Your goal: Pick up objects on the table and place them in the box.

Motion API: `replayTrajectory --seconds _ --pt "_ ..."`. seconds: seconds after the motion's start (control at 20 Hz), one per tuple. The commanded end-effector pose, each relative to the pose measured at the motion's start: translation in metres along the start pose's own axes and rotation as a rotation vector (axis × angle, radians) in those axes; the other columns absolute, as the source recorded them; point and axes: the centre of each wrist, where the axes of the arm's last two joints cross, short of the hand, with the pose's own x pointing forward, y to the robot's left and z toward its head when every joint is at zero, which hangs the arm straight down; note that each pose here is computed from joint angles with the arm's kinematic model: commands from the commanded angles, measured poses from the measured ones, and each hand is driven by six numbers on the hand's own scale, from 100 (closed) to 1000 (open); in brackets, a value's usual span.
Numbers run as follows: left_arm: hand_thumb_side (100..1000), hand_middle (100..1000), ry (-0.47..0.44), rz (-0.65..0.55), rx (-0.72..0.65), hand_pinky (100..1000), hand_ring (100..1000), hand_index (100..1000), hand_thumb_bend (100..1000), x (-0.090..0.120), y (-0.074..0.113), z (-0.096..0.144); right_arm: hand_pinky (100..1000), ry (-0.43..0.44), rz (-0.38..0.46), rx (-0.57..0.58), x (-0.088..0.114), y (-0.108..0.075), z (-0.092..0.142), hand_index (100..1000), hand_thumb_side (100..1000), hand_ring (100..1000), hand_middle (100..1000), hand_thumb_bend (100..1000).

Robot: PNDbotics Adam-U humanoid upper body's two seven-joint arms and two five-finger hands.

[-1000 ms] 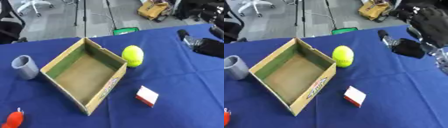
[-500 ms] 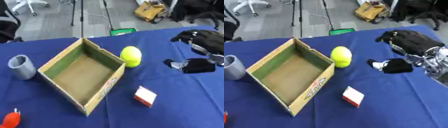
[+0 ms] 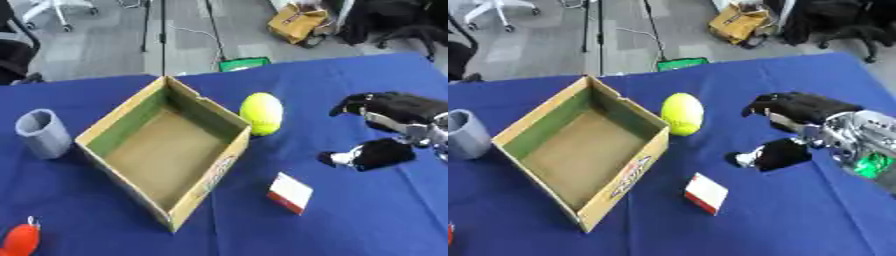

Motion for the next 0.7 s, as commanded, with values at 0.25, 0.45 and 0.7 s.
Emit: replayTrajectory --seconds 0.25,0.45,0.7 --pt "1000 937 -0.016 0.001 0.013 927 911 986 100 0.003 0.003 -0.004 950 0.001 -0.047 0.057 0.009 -0.001 -0.008 973 742 985 911 552" --pt "1000 935 -0.013 -0.001 0.022 927 911 985 100 0.003 0.003 -0.004 952 -0.001 -0.065 0.063 0.012 0.005 -0.012 967 741 985 906 562" --pt "1000 926 -0.005 0.003 0.032 927 910 982 100 0.003 0.002 -0.003 956 -0.023 -0.099 0.063 0.019 0.015 -0.018 962 736 990 906 572"
